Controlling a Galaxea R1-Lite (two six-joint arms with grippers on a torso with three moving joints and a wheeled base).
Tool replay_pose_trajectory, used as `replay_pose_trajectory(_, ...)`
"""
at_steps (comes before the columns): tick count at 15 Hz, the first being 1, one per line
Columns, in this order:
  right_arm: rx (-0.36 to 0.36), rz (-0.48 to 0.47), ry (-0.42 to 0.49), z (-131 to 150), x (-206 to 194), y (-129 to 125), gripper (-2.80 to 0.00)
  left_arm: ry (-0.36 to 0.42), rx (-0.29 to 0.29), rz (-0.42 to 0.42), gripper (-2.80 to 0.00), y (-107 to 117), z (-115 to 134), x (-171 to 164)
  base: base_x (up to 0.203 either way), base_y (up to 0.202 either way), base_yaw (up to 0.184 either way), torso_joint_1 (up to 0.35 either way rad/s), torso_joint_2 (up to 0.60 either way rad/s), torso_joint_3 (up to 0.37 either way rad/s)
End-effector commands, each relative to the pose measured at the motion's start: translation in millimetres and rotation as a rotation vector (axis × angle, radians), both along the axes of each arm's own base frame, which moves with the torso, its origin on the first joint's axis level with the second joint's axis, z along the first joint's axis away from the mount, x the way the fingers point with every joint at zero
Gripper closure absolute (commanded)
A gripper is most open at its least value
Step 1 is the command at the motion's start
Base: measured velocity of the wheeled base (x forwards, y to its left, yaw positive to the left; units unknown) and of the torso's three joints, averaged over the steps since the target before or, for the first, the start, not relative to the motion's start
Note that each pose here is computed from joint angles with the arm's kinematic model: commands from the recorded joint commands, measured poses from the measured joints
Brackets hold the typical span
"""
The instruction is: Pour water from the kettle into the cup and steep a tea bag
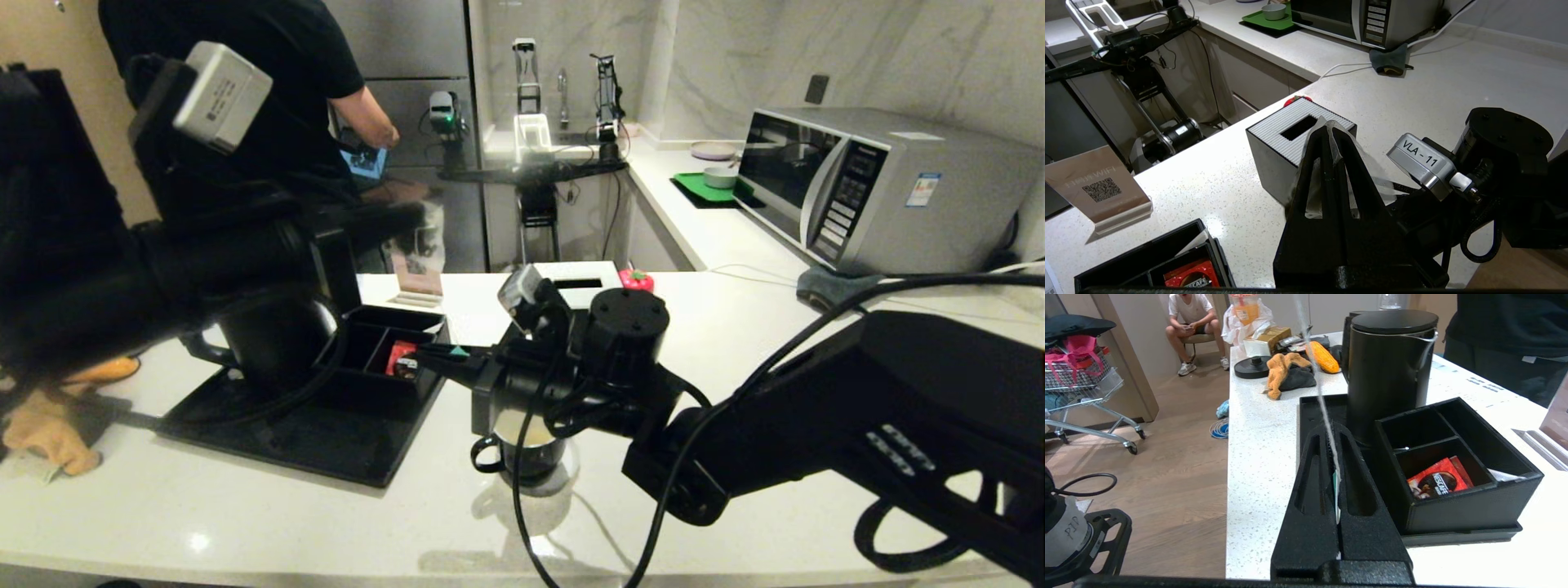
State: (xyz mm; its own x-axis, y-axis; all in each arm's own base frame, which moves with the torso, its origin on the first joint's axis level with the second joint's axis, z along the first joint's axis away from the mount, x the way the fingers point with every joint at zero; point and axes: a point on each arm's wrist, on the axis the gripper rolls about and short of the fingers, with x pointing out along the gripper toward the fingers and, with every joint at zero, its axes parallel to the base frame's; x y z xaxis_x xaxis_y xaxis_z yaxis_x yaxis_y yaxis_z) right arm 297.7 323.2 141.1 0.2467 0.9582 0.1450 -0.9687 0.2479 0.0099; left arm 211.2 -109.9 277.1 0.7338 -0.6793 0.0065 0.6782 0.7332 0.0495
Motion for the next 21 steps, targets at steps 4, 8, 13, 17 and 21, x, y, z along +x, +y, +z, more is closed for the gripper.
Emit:
replay_pose_trajectory(4,0.009,0.000,-0.009,3.6,-0.3,-0.5,0.00,-0.016,-0.007,0.001,0.00,5.2,3.1,-10.7,0.000,0.000,0.000,0.000,0.00,0.000)
replay_pose_trajectory(8,0.020,-0.038,-0.011,5.8,1.1,-0.4,0.00,-0.018,0.010,-0.004,0.00,14.3,-5.3,-31.8,0.000,0.000,0.000,0.000,0.00,0.000)
replay_pose_trajectory(13,0.039,-0.097,-0.013,10.9,3.8,-2.4,0.00,-0.034,0.020,-0.043,0.00,22.5,-12.1,-63.7,0.000,0.000,0.000,0.000,0.00,0.000)
replay_pose_trajectory(17,0.069,-0.134,-0.002,19.7,6.5,-6.2,0.00,-0.030,0.047,-0.071,0.00,27.8,-22.7,-82.5,0.000,0.000,0.000,0.000,0.00,0.000)
replay_pose_trajectory(21,0.090,-0.153,-0.020,31.2,11.4,-13.6,0.00,0.008,0.068,-0.078,0.00,34.4,-36.6,-95.3,0.000,0.000,0.000,0.000,0.00,0.000)
